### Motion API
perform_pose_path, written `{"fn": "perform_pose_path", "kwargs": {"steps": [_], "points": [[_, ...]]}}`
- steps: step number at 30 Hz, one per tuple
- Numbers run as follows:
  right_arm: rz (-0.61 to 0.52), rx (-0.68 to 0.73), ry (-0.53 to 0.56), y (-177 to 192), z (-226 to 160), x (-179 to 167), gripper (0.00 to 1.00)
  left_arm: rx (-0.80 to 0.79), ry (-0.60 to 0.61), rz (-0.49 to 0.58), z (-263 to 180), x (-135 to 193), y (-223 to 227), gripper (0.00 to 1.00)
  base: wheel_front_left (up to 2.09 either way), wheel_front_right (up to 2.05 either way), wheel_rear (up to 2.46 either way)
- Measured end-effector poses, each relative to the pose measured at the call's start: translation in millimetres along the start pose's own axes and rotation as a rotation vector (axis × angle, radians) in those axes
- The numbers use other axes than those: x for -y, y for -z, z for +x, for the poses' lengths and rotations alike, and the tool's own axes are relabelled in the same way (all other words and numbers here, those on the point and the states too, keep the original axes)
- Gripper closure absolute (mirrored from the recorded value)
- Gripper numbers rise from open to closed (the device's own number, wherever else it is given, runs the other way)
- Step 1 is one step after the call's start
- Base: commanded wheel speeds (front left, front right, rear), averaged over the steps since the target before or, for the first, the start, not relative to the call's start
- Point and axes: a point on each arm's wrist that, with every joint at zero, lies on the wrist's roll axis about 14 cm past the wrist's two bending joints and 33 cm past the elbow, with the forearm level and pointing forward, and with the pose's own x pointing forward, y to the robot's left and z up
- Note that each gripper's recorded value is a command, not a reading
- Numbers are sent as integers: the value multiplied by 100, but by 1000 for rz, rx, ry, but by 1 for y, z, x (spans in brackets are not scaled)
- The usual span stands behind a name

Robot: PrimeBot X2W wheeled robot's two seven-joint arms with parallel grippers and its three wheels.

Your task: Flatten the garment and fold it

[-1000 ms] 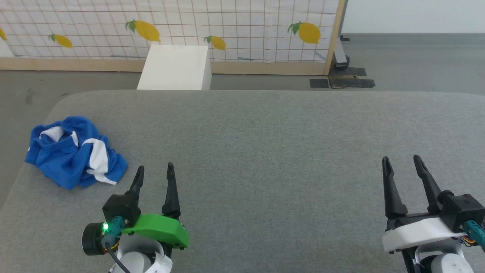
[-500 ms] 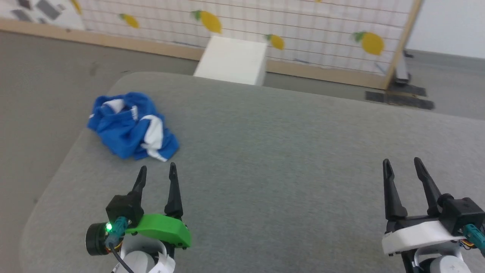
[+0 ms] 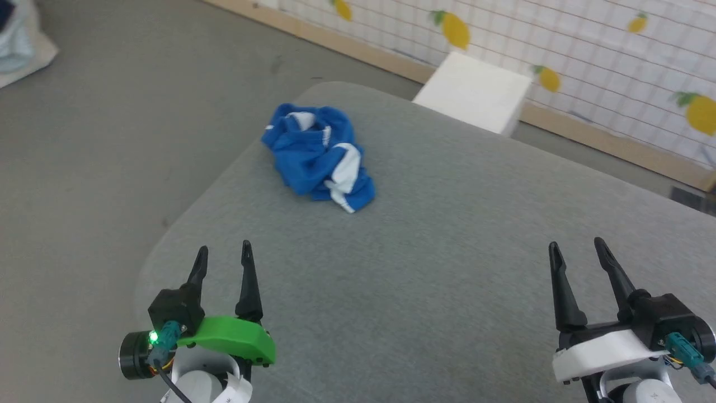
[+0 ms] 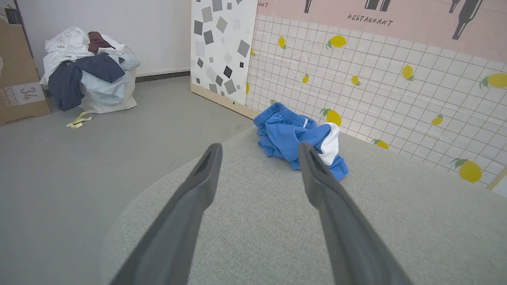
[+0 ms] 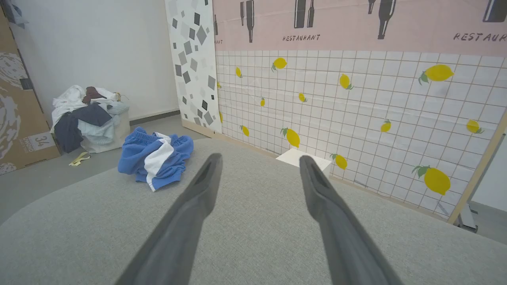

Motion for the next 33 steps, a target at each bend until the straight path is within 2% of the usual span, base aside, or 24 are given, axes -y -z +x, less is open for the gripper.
{"fn": "perform_pose_path", "kwargs": {"steps": [12, 23, 26, 33], "points": [[16, -8, -166, 5, 25, -56, 0, 26, -158, 14, -31, -54, -11, 0, 0, 0, 0], [19, -22, -147, 13, 24, -48, 0, 29, -167, -7, -25, -54, -13, 0, 0, 0, 0], [13, -12, -146, 13, 29, -46, 0, 58, -153, -13, -9, -52, -24, 0, 0, 0, 0], [-10, 31, -123, 7, 54, -31, 0, 174, -72, -26, 79, -33, -75, 0, 0, 0, 0]]}}
